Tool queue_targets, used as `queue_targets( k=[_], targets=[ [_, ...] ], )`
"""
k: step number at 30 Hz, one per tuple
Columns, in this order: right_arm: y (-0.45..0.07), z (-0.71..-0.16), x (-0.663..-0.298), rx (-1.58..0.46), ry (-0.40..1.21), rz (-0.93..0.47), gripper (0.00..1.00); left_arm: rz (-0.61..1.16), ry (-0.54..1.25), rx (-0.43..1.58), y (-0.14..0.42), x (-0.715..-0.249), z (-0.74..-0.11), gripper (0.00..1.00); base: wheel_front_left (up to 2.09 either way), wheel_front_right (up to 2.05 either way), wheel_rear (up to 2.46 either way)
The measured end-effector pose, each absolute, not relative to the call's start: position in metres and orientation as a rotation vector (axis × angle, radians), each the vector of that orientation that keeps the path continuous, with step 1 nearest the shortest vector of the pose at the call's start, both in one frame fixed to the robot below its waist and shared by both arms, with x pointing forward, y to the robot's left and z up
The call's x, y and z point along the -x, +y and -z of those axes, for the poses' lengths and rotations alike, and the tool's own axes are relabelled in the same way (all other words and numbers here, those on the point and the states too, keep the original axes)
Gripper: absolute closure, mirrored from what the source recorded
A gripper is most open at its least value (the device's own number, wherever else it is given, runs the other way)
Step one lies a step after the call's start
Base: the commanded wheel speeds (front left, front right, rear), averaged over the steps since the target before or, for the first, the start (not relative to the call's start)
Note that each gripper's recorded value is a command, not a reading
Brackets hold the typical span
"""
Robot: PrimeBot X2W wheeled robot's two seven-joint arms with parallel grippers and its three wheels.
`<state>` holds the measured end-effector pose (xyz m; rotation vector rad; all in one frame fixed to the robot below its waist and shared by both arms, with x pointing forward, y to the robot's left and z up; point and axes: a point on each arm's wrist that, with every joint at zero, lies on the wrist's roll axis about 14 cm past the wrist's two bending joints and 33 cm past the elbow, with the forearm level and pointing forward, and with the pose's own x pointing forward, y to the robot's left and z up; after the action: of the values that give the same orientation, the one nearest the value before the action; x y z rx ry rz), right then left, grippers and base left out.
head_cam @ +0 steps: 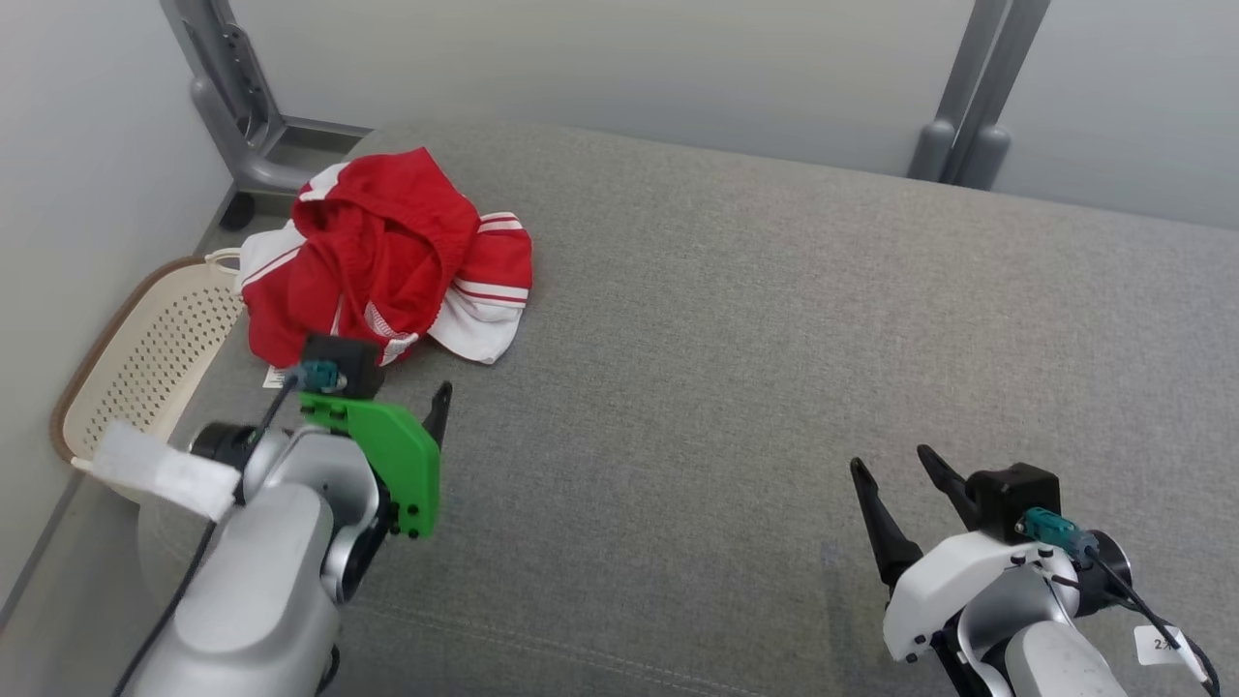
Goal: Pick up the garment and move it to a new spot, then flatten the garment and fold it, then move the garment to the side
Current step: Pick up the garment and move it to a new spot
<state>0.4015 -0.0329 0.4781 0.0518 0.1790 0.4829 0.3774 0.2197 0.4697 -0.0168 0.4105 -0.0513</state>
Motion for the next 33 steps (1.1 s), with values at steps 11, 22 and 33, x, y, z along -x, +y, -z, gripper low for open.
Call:
queue_targets(
  k=[11,22,33],
  targets=[
    [-0.038,-0.467,-0.411,-0.047,0.214,-0.474,0.00,0.131,0.543,-0.096,0.209,-0.445,-0.466,0.00,0.00,0.00,0.00],
    [-0.069,-0.435,-0.420,-0.040,0.301,-0.389,0.00,0.074,0.679,-0.163,0.229,-0.487,-0.422,0.00,0.00,0.00,0.00],
    [-0.088,-0.411,-0.423,-0.037,0.363,-0.335,0.00,0.005,0.774,-0.184,0.244,-0.502,-0.386,1.00,0.00,0.00,0.00]
  ],
)
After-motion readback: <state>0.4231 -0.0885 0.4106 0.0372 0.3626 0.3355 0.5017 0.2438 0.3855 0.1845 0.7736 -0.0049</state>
